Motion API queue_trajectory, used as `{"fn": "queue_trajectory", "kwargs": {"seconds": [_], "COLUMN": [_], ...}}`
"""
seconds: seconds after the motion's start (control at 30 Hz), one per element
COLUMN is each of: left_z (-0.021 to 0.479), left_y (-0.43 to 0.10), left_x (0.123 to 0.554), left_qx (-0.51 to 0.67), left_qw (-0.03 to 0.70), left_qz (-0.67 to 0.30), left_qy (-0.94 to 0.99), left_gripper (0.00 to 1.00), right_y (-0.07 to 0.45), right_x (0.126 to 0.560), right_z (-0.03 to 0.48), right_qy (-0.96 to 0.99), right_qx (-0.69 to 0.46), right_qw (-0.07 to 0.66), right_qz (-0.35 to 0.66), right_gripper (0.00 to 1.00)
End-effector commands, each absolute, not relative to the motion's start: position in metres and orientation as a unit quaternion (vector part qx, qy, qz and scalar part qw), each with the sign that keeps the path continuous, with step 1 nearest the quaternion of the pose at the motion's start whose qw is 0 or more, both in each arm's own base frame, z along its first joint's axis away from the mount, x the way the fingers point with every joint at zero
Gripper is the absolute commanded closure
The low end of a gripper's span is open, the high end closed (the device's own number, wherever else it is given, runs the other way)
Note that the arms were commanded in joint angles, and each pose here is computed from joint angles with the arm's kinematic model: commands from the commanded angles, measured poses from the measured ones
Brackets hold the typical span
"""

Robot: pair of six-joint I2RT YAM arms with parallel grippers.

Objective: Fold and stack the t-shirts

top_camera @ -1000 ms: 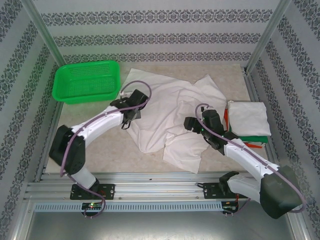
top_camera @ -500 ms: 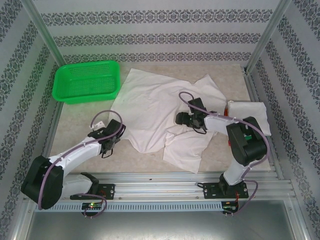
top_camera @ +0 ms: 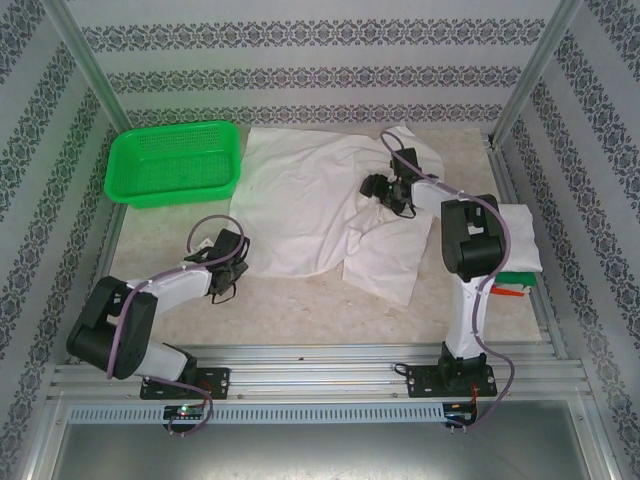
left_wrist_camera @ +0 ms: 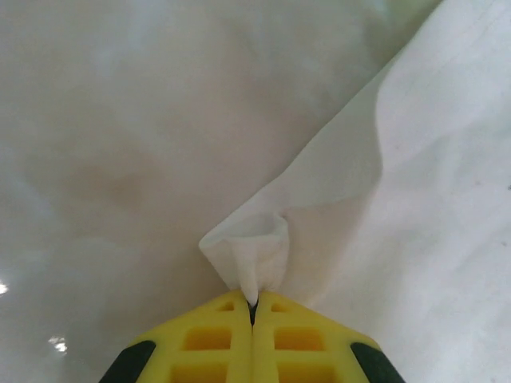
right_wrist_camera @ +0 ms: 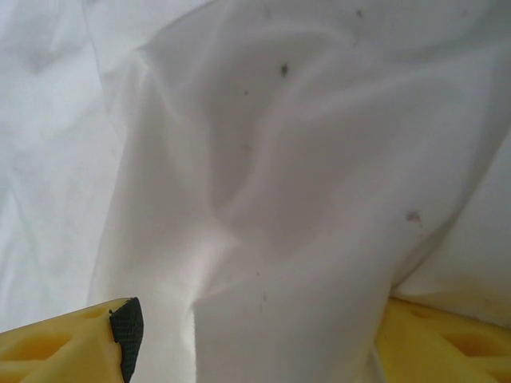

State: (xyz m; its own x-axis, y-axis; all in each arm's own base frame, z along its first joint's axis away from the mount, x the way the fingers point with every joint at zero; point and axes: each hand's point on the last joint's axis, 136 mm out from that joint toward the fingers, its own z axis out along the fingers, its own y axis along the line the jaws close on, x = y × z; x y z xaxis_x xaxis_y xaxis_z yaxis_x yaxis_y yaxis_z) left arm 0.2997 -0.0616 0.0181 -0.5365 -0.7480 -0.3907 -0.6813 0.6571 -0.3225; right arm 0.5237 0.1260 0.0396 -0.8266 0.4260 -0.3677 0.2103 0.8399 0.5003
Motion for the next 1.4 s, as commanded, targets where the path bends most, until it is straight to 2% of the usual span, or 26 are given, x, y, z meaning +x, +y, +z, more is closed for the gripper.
{"fn": "queue_trajectory", "kwargs": {"seconds": [0.0,0.17,0.27,0.33,0.43,0.57,0.73,0.93,1.13,1.3,1.37], "left_z": [0.021,0.02,0.019,0.018,0.018,0.023,0.035,0.037,0.041,0.043,0.044], "left_y": [-0.071,-0.066,-0.061,-0.058,-0.051,-0.04,-0.027,-0.026,-0.026,-0.021,-0.019], "left_x": [0.319,0.319,0.316,0.313,0.309,0.308,0.31,0.311,0.312,0.311,0.311], "left_qx": [-0.412,-0.427,-0.435,-0.438,-0.445,-0.449,-0.458,-0.458,-0.457,-0.453,-0.451], "left_qw": [0.261,0.268,0.273,0.27,0.271,0.272,0.283,0.283,0.286,0.29,0.289], "left_qz": [-0.097,-0.1,-0.104,-0.105,-0.098,-0.091,-0.092,-0.093,-0.098,-0.092,-0.087], "left_qy": [0.868,0.858,0.852,0.851,0.848,0.846,0.838,0.837,0.837,0.838,0.84], "left_gripper": [1.0,1.0,1.0,1.0,1.0,1.0,1.0,1.0,1.0,1.0,1.0], "right_y": [0.133,0.125,0.104,0.089,0.072,0.057,0.046,0.046,0.059,0.047,0.042], "right_x": [0.535,0.534,0.503,0.472,0.418,0.348,0.304,0.303,0.298,0.279,0.268], "right_z": [0.049,0.115,0.14,0.139,0.124,0.086,0.062,0.044,0.021,0.019,0.019], "right_qy": [0.933,0.92,0.909,0.907,0.908,0.92,0.93,0.935,0.941,0.939,0.937], "right_qx": [0.151,0.103,0.114,0.133,0.178,0.223,0.246,0.248,0.261,0.284,0.292], "right_qw": [0.229,0.312,0.358,0.365,0.351,0.297,0.257,0.236,0.177,0.158,0.154], "right_qz": [0.235,0.212,0.182,0.16,0.143,0.123,0.096,0.091,0.123,0.115,0.109], "right_gripper": [0.22,0.2,0.19,0.19,0.19,0.21,0.28,0.43,0.54,0.92,1.0]}}
